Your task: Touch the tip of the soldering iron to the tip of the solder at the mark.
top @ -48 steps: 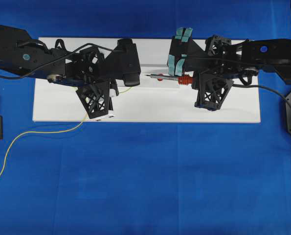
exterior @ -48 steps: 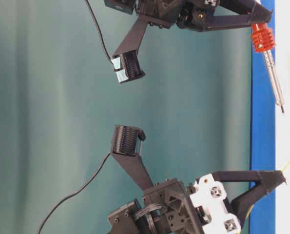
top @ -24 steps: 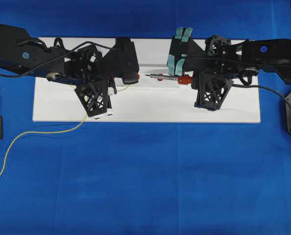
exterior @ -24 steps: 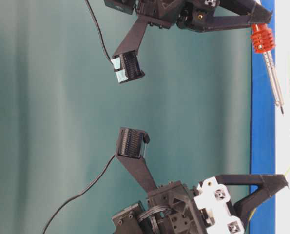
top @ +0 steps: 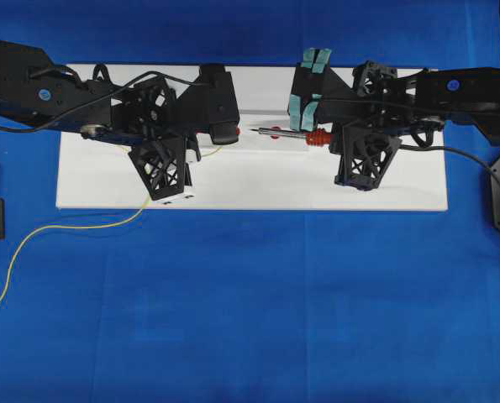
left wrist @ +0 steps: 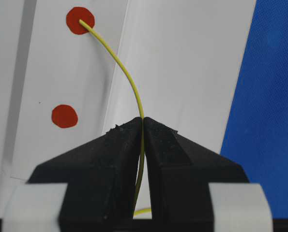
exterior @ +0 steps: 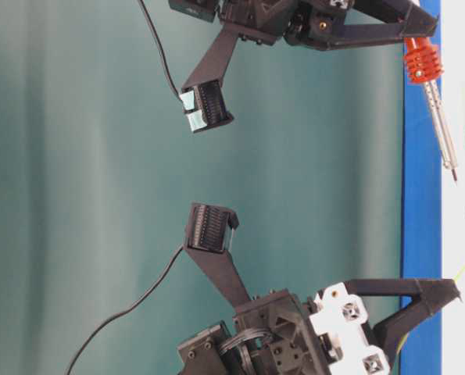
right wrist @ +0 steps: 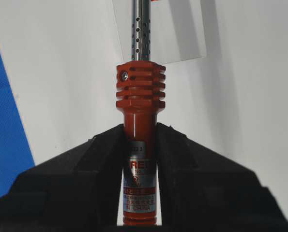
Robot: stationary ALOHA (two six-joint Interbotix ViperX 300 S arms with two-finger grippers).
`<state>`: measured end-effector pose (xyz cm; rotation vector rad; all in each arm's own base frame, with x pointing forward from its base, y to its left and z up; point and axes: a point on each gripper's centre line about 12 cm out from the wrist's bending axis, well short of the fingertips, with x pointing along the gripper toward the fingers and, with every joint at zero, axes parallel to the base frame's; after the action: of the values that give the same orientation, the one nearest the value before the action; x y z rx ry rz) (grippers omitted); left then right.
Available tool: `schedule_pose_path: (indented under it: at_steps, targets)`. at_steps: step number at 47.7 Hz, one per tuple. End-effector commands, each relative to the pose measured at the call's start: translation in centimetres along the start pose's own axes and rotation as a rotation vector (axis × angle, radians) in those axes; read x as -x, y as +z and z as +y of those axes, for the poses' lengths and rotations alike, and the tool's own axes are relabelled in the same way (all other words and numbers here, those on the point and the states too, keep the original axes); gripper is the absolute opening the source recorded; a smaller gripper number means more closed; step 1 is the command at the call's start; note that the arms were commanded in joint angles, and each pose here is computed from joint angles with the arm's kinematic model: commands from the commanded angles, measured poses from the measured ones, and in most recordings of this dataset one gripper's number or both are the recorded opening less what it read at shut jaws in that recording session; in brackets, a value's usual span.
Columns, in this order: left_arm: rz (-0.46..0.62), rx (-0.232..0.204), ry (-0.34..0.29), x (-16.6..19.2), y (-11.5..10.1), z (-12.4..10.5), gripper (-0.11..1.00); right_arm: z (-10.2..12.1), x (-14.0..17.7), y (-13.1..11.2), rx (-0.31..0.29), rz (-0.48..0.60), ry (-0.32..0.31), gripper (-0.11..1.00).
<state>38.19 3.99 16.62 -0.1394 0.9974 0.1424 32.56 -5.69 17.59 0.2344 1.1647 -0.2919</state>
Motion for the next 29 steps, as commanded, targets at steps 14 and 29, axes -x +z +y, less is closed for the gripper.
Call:
schedule_pose_path:
  at_steps: [14,29]
  targets:
    - [-0.034,-0.002,-0.002,0.88,1.25,-0.05,0.02,0.16,0.91,0.57,0.004,-0.042,0.008,0.06]
    - [-0.034,-0.002,-0.002,0.88,1.25,-0.05,0.02,0.47,0.03,1.34,0.010,-0.042,0.010,0.06]
